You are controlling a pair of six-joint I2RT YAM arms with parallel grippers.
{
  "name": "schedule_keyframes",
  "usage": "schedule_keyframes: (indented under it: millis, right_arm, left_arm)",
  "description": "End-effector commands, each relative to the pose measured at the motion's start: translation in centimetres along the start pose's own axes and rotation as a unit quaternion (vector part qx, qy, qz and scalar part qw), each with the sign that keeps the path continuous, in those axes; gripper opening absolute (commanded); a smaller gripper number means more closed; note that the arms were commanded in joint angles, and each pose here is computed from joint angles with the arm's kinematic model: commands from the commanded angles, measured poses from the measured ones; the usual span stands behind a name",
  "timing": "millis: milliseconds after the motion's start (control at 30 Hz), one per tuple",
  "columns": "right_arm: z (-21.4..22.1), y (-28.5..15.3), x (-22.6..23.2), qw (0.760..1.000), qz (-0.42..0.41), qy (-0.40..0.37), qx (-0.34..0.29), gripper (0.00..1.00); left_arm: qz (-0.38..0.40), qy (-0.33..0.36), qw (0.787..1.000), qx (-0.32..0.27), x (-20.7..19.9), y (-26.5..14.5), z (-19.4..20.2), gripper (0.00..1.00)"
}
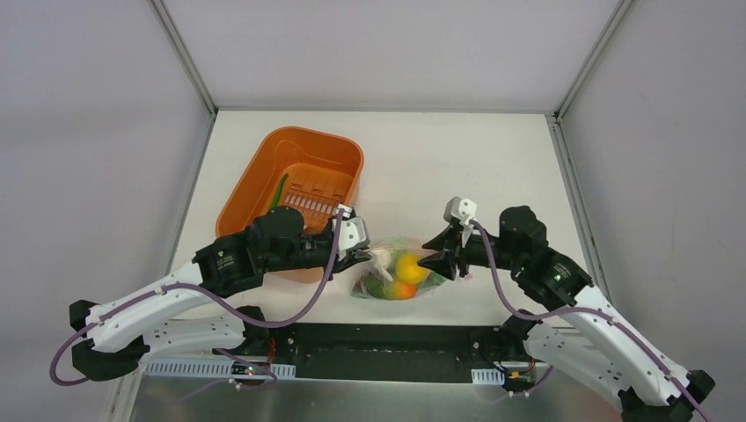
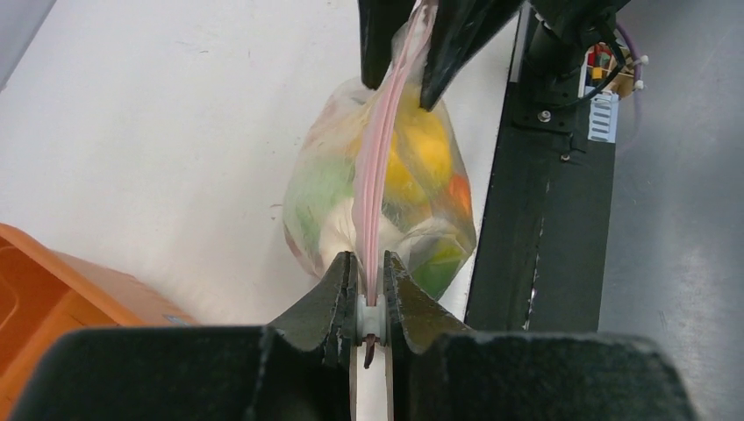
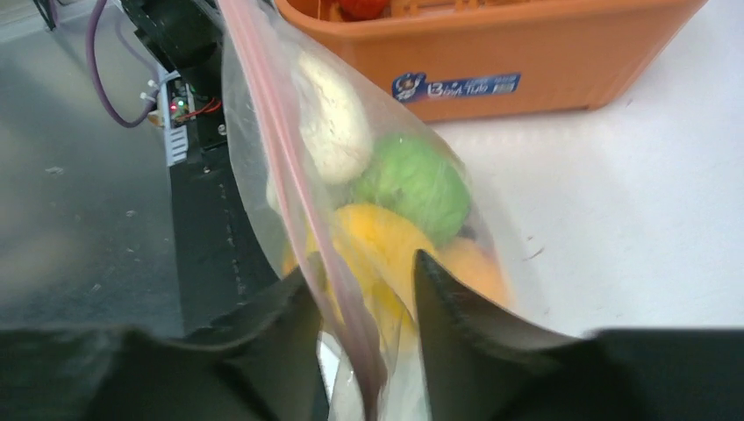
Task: Place the food in the zip-top bag and seal the zipper
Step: Zip the zipper food storage bag at the center of the board.
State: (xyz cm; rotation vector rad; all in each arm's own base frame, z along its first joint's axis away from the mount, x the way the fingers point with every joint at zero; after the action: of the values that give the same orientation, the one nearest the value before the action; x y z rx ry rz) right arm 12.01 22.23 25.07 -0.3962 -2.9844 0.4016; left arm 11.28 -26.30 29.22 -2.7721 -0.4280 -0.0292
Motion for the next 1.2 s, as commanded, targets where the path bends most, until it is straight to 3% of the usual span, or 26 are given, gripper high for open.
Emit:
schedule_keyframes:
  millis: [0,33,100,300,700,733,800,900,1000,1067,1167]
  right_arm:
    - [-1.1,0.6,0.0,1.000,-0.014,-0.002,-0.011,0.31]
    - [-1.4,0.8,0.1,1.000,-0.018,-0.004,-0.018,0.14]
    - [-2.0,0.9,0.1,0.999,-0.021,-0.005,-0.037,0.05]
    - [-3.4,0.3,0.9,0.996,-0.034,-0.022,-0.074,0.02]
    - [-2.9,-0.5,1.5,0.996,-0.037,-0.033,-0.071,0.06]
    - [-2.9,-0.4,1.3,0.997,-0.033,-0.031,-0.070,0.05]
    - [-2.8,-0.2,1.1,0.997,-0.030,-0.030,-0.065,0.02]
    - [-2.5,-0.1,0.5,0.998,-0.012,-0.029,-0.059,0.00]
    - [-2.2,-0.2,0.1,0.998,-0.001,-0.030,-0.056,0.00]
    - [-2.3,-0.3,0.2,0.998,-0.001,-0.033,-0.060,0.00]
    - [-2.5,-0.4,0.4,0.997,-0.004,-0.036,-0.067,0.00]
  left_arm:
    - [0.032,0.009,0.999,-0.030,-0.8,0.5,-1.6,0.00]
    - [0.038,0.008,0.999,-0.025,-0.9,0.6,-1.5,0.00]
    - [0.046,0.005,0.999,-0.011,-1.1,1.2,-1.1,0.00]
    - [0.051,0.006,0.999,0.013,-1.2,1.5,-0.7,0.00]
    - [-0.001,0.033,0.999,-0.040,0.3,-1.1,-2.0,0.00]
    - [-0.003,0.032,0.999,-0.037,0.3,-1.1,-1.8,0.04]
    - [-0.016,0.023,0.999,-0.020,0.8,-0.8,-1.3,0.26]
    - [-0.050,0.003,0.999,0.006,1.7,-0.9,0.1,0.47]
    - [-0.072,-0.013,0.997,-0.002,2.1,-1.4,0.8,0.69]
    - [-0.078,-0.024,0.997,-0.018,2.1,-1.5,1.3,0.77]
    - [-0.090,-0.046,0.994,-0.045,2.6,-1.6,1.9,0.79]
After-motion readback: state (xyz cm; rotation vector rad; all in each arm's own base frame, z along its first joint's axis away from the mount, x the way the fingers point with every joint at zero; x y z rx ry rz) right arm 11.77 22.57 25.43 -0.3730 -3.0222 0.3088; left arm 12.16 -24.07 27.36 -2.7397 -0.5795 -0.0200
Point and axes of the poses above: each gripper's point midway between its finger pads, its own y axis out along the fingers, its own x axis along the line the jaws close on, z = x × y, the point moved 1 cm from there along -y, back along the fingers, and after that the axes turned 2 degrees about -y, right-handed, at the moved point
